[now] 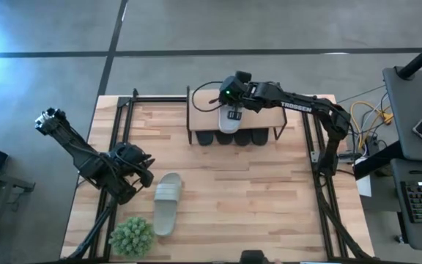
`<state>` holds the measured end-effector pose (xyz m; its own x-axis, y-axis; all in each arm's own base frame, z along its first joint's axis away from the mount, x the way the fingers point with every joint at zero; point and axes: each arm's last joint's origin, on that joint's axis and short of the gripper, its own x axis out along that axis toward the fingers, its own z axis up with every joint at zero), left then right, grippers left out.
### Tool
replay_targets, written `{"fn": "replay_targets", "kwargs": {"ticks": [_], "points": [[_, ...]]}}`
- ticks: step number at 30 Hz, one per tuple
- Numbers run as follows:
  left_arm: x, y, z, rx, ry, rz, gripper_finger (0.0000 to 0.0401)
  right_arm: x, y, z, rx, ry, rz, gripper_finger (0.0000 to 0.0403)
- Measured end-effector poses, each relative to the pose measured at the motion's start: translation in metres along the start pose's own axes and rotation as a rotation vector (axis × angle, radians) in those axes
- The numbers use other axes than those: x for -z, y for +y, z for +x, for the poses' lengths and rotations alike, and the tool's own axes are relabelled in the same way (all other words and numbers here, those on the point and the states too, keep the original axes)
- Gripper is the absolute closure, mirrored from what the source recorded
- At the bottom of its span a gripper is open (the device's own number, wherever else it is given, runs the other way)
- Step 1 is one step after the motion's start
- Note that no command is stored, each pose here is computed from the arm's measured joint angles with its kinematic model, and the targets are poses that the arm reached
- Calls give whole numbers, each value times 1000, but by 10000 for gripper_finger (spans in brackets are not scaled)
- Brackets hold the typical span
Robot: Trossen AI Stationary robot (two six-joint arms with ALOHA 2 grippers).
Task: Pick and place slides into the shelf
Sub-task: Put the gray slide on the shelf
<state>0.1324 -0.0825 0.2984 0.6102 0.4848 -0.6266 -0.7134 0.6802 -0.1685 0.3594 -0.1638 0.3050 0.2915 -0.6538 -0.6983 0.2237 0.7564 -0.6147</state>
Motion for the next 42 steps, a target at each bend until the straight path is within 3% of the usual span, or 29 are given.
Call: {"fn": "replay_targets", "kwargs": {"ticks": [7, 12, 21, 25, 31, 35, 42], "points": [[2, -4, 2, -1, 1, -4, 320, 10, 11, 8, -14, 40, -49, 252], [3, -7, 3, 8, 4, -15, 320, 11, 8, 2, -11, 38, -45, 225], [1, -5, 2, 16, 3, -21, 320, 3, -22, -38, 45, -75, 23, 215], [3, -5, 1, 26, 55, 79, 320, 2, -26, -59, 40, -104, 78, 215], [5, -6, 4, 38, 154, 251, 320, 9, -10, -72, -38, -20, 60, 215], [4, -7, 5, 40, 161, 271, 320, 14, 1, -78, -71, 38, 84, 215], [2, -6, 7, 31, 158, 261, 320, 12, 2, -76, -25, 33, 136, 215]]}}
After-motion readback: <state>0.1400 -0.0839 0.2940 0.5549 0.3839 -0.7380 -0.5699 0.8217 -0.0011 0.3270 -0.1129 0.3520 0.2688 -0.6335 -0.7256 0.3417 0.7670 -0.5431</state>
